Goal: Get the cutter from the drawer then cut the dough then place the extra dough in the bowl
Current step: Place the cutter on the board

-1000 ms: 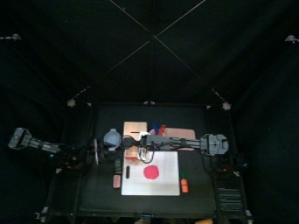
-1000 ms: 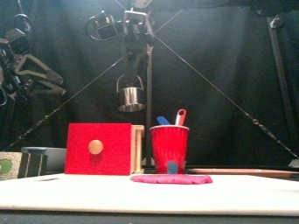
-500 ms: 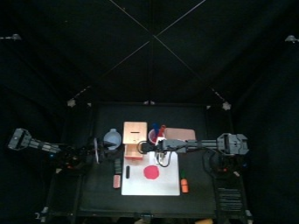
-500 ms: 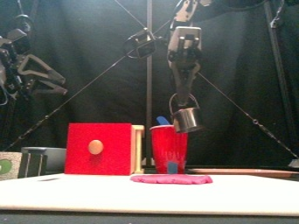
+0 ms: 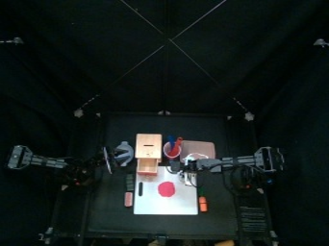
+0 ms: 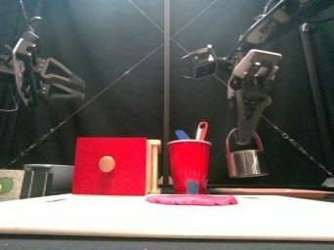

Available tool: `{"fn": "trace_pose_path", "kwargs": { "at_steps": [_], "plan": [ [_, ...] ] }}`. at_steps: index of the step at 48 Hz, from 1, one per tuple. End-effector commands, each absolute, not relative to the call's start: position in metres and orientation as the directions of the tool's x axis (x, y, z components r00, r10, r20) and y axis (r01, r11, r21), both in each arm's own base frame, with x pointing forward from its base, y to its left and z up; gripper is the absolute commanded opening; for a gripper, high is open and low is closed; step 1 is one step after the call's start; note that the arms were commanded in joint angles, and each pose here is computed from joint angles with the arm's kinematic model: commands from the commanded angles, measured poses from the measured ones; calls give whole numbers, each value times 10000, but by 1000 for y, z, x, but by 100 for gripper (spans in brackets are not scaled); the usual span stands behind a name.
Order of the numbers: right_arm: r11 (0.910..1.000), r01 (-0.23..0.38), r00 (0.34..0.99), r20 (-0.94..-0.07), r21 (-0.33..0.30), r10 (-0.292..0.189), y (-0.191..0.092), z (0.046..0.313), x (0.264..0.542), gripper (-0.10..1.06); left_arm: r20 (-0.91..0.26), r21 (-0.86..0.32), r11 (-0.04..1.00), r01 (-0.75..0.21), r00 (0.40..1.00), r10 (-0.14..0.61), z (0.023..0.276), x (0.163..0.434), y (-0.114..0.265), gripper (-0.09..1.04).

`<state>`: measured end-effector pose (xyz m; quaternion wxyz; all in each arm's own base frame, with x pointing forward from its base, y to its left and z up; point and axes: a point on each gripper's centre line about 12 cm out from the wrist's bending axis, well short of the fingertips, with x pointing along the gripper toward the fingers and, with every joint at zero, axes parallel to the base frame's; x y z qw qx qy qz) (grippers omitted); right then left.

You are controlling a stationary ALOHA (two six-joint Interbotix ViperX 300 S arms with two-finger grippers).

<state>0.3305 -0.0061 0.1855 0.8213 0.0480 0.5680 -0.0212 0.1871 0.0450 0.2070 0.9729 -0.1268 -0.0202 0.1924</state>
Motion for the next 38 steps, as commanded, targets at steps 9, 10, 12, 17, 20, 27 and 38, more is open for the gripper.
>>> {"fn": "trace_pose_path", "kwargs": {
  "at_steps": [9, 10, 12, 17, 20, 27, 38],
  "plan": [
    [9837, 1420, 4403, -8971, 1107, 374, 6, 193, 313, 57, 400, -2673, 8673, -4199, 8944, 4454, 225, 192, 59, 80],
    [9822, 1516, 4387, -8980, 1108, 336, 6, 191, 312, 57, 428, -2679, 8646, -4251, 8913, 4515, 226, 192, 60, 80],
    [9824, 1549, 4411, -8971, 1042, 256, 7, 188, 311, 58, 448, -2663, 8606, -4341, 8863, 4610, 227, 192, 63, 80],
    [9843, 1525, 4565, -8897, 890, 97, 11, 181, 309, 58, 513, -2711, 8437, -4633, 8684, 4933, 230, 191, 70, 80],
    [9839, 1562, 4624, -8867, 872, 52, 14, 179, 309, 58, 552, -2774, 8326, -4794, 8572, 5119, 232, 190, 74, 80],
    [9810, 1673, 4696, -8828, 985, 86, 19, 179, 310, 58, 585, -2758, 8180, -5048, 8406, 5385, 233, 188, 80, 80],
    [9818, 1610, 4638, -8858, 1010, 150, 23, 176, 312, 60, 382, -2716, 8083, -5224, 8333, 5514, 230, 186, 84, 80]
  ]
}}
